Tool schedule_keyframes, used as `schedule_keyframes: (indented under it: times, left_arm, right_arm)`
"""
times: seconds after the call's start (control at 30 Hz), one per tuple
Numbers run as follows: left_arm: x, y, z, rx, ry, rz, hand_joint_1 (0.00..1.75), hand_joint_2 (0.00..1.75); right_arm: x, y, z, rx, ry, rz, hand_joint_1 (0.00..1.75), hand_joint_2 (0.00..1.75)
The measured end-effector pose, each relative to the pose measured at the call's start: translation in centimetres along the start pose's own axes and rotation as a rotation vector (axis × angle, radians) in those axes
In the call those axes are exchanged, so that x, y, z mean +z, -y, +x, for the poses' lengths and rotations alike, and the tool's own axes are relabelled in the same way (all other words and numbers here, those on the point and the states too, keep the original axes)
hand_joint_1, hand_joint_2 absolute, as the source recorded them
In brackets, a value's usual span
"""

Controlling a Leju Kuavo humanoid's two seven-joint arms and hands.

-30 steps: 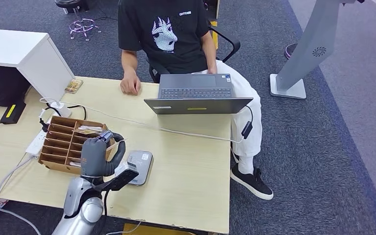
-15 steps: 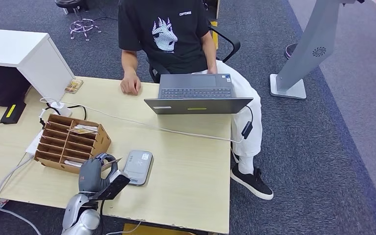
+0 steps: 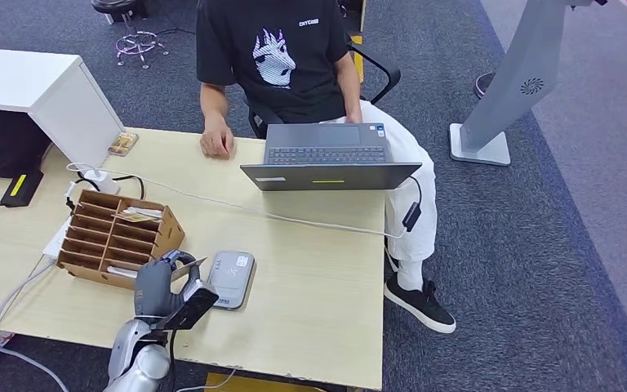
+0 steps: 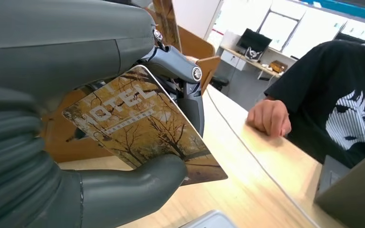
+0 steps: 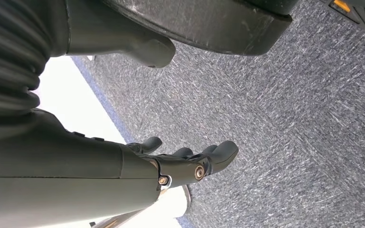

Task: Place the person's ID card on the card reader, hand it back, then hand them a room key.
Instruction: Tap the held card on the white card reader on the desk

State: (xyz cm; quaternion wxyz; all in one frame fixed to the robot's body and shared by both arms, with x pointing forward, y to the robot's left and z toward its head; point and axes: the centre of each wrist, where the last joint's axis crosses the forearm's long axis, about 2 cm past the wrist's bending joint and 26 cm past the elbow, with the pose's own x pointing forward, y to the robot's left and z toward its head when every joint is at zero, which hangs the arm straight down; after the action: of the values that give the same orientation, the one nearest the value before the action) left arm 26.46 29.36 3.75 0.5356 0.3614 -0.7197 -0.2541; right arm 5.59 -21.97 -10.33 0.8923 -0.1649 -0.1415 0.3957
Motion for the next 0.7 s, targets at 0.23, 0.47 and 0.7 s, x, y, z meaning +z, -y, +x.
schedule_keyframes:
  times: [0.23,0.47,0.7]
  left_arm:
    - [-1.7,-0.8,2.6,0.005,0.149,0.078,1.75,1.75]
    - [-4.2,-2.2,8.4,0.02,0.362,0.164,1.75,1.75]
    - [-4.9,-2.6,11.0,0.068,0.426,0.183,1.75,1.75]
  right_arm:
    - [0.0,0.0,0.3,0.014,-0.005,0.003,0.0,1.75]
    - [-0.1,0.4,0.9,0.018,-0.005,-0.002,0.0,1.75]
    - [-0.1,0.5,1.0,0.02,-0.001,-0.005,0.0,1.75]
